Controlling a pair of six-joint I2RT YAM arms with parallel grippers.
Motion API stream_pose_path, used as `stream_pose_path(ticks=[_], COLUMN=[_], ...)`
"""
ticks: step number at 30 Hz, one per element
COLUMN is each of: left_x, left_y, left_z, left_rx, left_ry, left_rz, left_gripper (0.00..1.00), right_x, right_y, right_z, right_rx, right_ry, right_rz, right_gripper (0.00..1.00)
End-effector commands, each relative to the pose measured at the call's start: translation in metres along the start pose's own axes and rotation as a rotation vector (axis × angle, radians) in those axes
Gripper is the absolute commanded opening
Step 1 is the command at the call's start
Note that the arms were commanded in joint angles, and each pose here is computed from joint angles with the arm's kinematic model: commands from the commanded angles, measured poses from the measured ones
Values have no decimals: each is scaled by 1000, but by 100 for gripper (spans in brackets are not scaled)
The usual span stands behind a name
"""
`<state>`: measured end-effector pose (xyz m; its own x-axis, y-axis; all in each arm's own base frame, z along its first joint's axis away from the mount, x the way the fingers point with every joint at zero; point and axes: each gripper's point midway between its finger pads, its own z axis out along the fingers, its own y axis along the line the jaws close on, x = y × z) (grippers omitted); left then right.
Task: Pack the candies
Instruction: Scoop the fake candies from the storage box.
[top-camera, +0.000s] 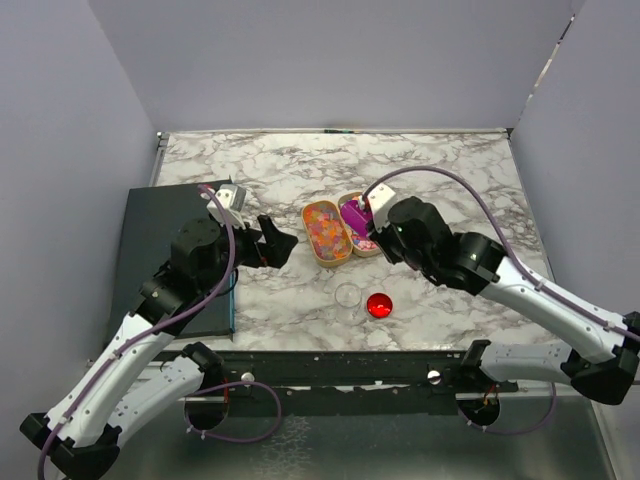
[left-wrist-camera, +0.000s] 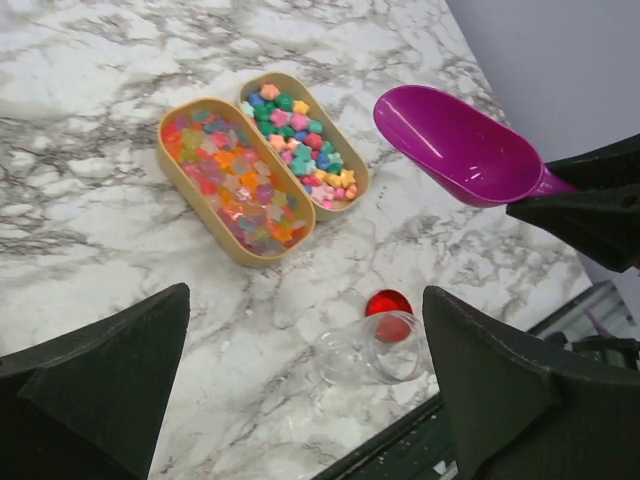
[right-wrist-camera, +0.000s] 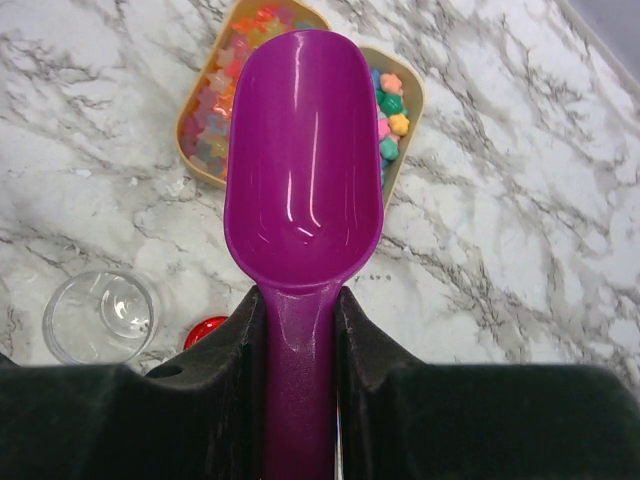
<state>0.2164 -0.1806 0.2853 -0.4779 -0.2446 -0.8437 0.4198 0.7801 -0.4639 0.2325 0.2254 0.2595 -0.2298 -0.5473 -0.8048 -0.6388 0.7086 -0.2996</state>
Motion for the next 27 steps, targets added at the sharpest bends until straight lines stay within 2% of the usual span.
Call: stream_pose_path(ticks=[1, 7, 9, 10, 15, 21, 27], left_x=[-9, -11, -7, -1, 4, 8, 8], left_y=[26, 41, 44, 47, 48, 46, 42], left_z=[-2, -4, -2, -2, -6, -8, -10], left_rx=[-120, -177, -178, -179, -169, -154, -136], left_ry=[-69, -117, -115, -109, -100, -92, -95], left_rz=[94, 122, 127, 138, 162, 159, 158], left_gripper=[99, 99, 99, 99, 99, 99, 99], right_x=[15, 36, 43, 53, 69, 79, 85], right_y=[-6, -13, -17, -21, -21, -26, -26], right_z=[7, 17, 19, 23, 33, 44, 57], right_rx=[6, -5, -11, -20, -42, -34, -50], right_ry=[158, 320, 379, 455, 578, 681, 730], right_rz=[64, 146, 182, 230, 275, 289, 312], right_gripper=[1, 1, 1, 1, 1, 1, 1])
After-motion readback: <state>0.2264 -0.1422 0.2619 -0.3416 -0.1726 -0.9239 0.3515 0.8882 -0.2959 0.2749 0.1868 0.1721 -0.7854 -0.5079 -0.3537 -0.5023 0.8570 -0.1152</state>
